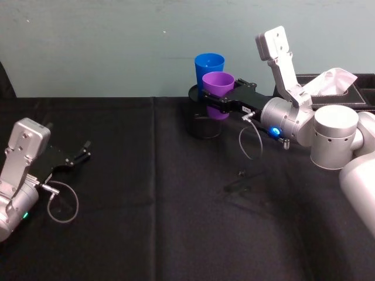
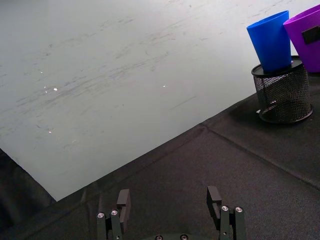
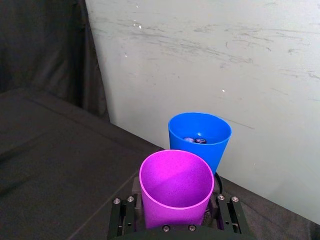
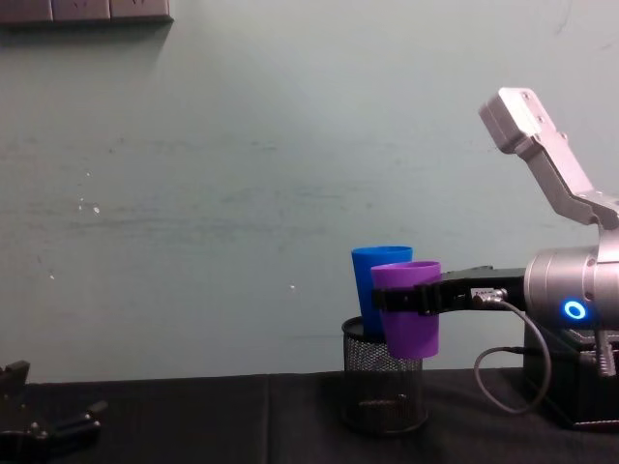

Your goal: Pick up one cup with a gripper and tap it against the other cup.

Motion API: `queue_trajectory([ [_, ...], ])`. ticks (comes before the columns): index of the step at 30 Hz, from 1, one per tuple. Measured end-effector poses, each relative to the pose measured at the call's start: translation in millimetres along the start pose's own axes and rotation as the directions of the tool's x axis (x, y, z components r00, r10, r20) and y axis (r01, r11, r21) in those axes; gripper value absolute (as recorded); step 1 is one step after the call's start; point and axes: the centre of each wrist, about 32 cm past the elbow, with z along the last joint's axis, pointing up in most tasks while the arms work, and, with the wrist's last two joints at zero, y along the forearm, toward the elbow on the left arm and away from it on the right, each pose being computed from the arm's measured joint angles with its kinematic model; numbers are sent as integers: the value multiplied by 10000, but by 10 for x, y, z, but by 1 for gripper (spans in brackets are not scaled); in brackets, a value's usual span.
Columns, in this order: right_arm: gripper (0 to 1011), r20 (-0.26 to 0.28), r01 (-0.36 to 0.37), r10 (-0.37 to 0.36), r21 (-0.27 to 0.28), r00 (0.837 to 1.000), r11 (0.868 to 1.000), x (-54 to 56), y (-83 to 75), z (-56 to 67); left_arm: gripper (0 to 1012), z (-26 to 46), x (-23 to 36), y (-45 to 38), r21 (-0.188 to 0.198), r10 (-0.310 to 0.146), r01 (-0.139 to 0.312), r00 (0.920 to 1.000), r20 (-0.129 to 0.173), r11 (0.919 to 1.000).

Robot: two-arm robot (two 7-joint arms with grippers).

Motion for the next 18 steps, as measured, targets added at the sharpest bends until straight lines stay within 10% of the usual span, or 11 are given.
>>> queue_trajectory([
  [18, 736, 0, 0, 0, 0, 10000, 10000, 0, 0, 0, 1000, 0, 0, 0, 0, 0, 0, 10000, 0, 10000],
])
